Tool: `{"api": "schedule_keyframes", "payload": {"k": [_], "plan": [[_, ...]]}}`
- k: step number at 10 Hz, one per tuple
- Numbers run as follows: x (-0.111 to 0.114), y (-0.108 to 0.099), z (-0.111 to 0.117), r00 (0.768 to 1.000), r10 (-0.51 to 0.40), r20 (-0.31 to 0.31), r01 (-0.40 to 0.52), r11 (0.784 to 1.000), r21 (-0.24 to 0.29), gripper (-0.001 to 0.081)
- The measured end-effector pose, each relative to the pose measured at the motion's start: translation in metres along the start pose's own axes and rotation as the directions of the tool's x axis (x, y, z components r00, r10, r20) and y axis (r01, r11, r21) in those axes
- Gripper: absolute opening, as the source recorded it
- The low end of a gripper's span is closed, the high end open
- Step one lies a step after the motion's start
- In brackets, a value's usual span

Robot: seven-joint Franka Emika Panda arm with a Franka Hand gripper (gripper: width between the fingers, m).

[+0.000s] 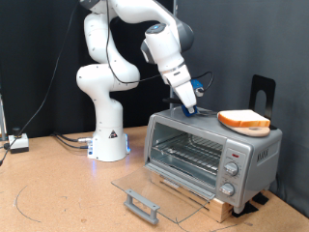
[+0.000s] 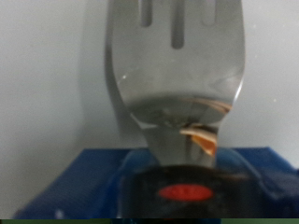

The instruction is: Make a piece of toast with the oven

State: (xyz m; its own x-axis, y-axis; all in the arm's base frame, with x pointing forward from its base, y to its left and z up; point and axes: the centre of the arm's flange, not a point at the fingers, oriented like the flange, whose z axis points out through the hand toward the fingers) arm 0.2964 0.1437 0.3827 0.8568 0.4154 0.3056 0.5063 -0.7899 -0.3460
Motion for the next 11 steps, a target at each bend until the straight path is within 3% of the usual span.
{"api": "schedule_keyframes", "payload": {"k": [3, 6, 9, 11], "plan": [[-0.003, 0.005, -0.01, 1.0, 0.006, 0.0, -0.006, 0.999, 0.046, 0.0417], [-0.004, 0.005, -0.013, 1.0, -0.01, 0.017, 0.009, 0.999, 0.046, 0.0428], [-0.003, -0.012, -0.016, 0.989, -0.137, 0.057, 0.132, 0.989, 0.072, 0.0428], [-0.001, -0.021, -0.02, 0.986, -0.157, 0.051, 0.152, 0.985, 0.082, 0.0428]]}}
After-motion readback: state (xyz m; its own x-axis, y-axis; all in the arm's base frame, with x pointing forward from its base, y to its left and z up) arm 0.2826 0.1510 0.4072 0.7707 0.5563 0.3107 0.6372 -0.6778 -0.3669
